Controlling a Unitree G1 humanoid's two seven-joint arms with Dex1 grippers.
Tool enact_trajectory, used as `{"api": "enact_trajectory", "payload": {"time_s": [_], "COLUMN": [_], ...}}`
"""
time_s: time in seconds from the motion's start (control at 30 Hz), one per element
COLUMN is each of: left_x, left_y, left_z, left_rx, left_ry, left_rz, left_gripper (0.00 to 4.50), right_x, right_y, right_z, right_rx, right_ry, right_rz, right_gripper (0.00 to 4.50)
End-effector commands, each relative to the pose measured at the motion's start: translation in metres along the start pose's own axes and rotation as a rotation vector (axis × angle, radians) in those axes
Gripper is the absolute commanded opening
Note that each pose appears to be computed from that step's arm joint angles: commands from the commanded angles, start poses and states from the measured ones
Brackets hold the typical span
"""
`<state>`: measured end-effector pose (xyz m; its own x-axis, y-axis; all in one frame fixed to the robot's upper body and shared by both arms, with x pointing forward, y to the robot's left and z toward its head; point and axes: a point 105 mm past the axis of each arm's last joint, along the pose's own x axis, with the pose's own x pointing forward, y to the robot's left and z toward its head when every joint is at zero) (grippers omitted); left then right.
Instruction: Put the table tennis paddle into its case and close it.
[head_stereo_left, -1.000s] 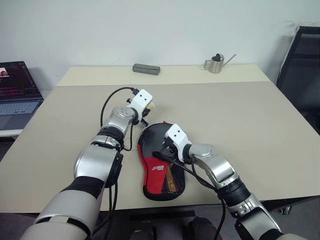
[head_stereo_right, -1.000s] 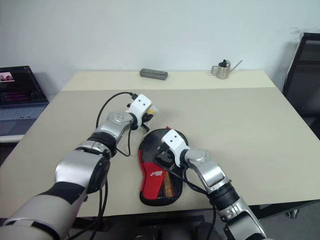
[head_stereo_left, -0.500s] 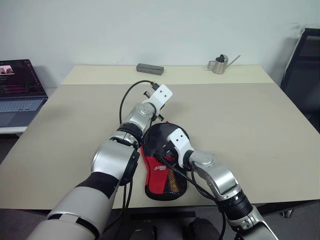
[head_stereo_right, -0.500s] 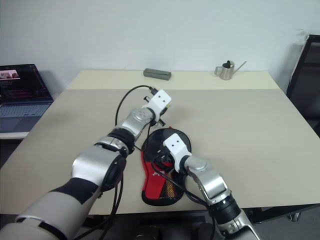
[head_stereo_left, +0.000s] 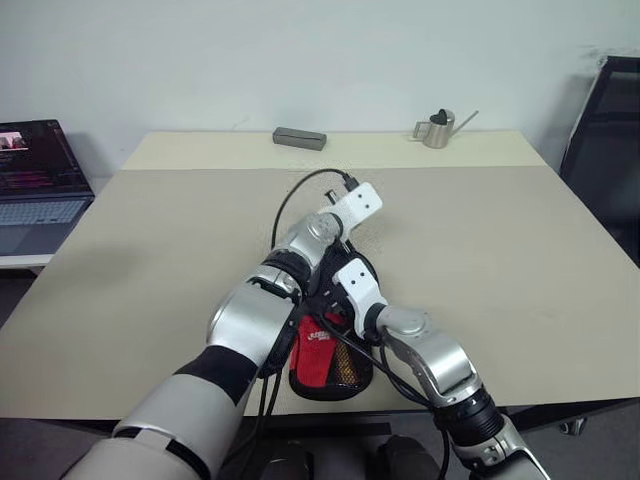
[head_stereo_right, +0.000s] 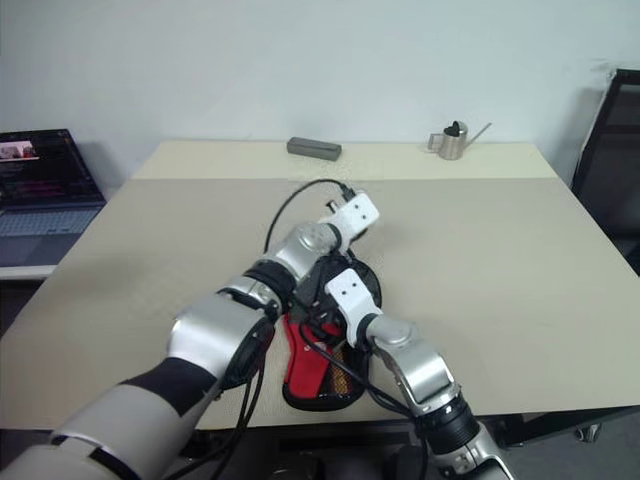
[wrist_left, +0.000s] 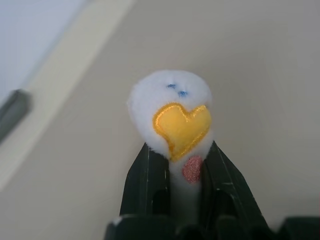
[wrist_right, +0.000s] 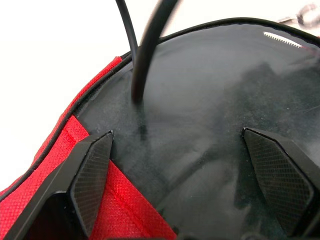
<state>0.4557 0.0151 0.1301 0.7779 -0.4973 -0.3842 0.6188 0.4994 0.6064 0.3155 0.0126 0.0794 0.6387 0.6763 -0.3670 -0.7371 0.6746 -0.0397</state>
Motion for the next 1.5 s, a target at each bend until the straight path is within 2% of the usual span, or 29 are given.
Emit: {"api": "enact_trajectory", "payload": {"time_s": [0.03, 0.17, 0.53, 0.8, 1.0, 1.2, 1.3, 1.4, 1.5], "left_x": [0.002, 0.003, -0.005, -0.029, -0.057, -0.079, -0.109, -0.131, -0.144], "left_y": [-0.01, -0.017, 0.017, 0.077, 0.11, 0.1, 0.083, 0.066, 0.05], "left_z": [0.006, 0.0, 0.004, 0.009, 0.001, -0.016, -0.038, -0.048, -0.046], "left_rx": [0.039, -0.027, -0.116, -0.226, -0.325, -0.379, -0.386, -0.415, -0.451], "left_ry": [-0.025, -0.021, -0.042, -0.109, -0.219, -0.374, -0.475, -0.507, -0.523], "left_rz": [-0.04, -0.068, 0.038, 0.205, 0.2, -0.011, -0.133, -0.157, -0.175], "left_gripper": [0.3, 0.3, 4.18, 4.18, 4.18, 4.18, 4.18, 4.18, 4.18], "right_x": [0.005, 0.005, 0.009, 0.014, 0.014, 0.008, -0.003, -0.015, -0.028], "right_y": [0.006, 0.007, 0.0, -0.014, -0.025, -0.036, -0.037, -0.033, -0.031], "right_z": [-0.047, -0.046, -0.043, -0.038, -0.034, -0.026, -0.008, 0.008, 0.024], "right_rx": [0.077, 0.075, 0.054, 0.027, 0.014, 0.014, 0.006, 0.027, 0.041], "right_ry": [0.181, 0.18, 0.177, 0.168, 0.155, 0.122, 0.063, 0.007, -0.047], "right_rz": [0.019, 0.024, 0.033, 0.033, 0.028, 0.028, 0.062, 0.117, 0.17], "right_gripper": [4.5, 4.5, 4.5, 4.5, 4.5, 4.5, 4.5, 4.5, 4.5]}}
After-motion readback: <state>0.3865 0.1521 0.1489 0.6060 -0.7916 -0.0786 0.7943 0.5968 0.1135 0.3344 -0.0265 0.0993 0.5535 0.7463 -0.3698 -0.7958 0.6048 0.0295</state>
